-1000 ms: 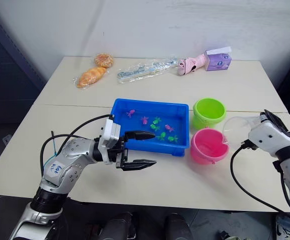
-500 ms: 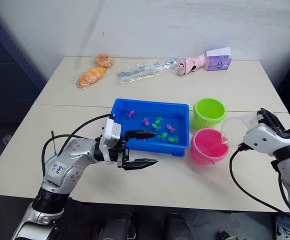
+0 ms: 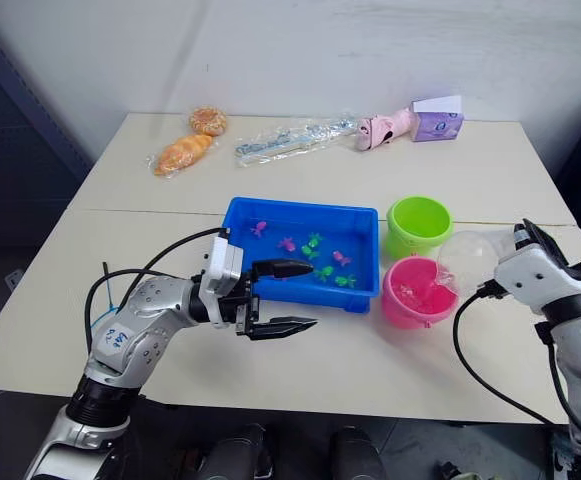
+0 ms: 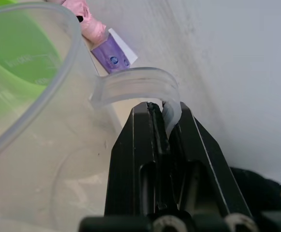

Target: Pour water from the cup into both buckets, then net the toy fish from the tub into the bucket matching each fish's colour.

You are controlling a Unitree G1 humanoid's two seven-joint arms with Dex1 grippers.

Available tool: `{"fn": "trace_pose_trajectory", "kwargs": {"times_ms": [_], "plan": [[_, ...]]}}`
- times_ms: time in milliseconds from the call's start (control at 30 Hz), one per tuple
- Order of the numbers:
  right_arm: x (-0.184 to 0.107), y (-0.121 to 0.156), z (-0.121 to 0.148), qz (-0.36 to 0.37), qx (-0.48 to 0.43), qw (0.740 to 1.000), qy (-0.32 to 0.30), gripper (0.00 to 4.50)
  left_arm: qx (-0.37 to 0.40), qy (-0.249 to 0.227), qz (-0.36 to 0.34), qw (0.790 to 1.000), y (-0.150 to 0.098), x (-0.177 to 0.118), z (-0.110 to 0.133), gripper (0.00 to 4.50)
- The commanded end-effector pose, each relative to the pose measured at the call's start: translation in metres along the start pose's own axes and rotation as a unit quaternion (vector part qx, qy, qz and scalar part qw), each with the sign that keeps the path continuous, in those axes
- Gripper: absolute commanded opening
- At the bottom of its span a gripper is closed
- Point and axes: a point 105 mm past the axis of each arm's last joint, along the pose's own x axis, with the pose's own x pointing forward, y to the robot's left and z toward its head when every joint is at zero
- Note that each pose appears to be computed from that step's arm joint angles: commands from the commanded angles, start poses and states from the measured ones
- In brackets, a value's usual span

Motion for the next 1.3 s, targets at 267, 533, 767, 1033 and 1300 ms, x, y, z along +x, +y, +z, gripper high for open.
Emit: {"fn": "trace_pose_trajectory", "kwargs": {"times_ms": [267,533,767,1033,1300], "plan": [[0.002,-0.038,-0.008,-0.053,0.271,0.958,0.073,0.05,0.016,-0.015,0.016,1.0,0.009,-0.002,0.008,4.5],[0.037,-0.052,-0.019,-0.076,0.328,0.929,0.157,0.05,0.019,-0.027,0.059,0.998,0.027,-0.01,0.017,4.5],[0.071,-0.066,-0.019,-0.091,0.24,0.953,0.16,0.05,0.022,-0.032,0.08,0.996,0.032,-0.01,0.02,4.5],[0.1,-0.063,-0.002,-0.081,0.087,0.986,0.113,0.05,0.021,-0.033,0.122,0.992,0.042,-0.014,0.024,4.5],[0.115,-0.048,0.015,-0.06,-0.009,0.996,0.069,0.05,0.022,-0.032,0.129,0.991,0.043,-0.013,0.025,4.5]]}}
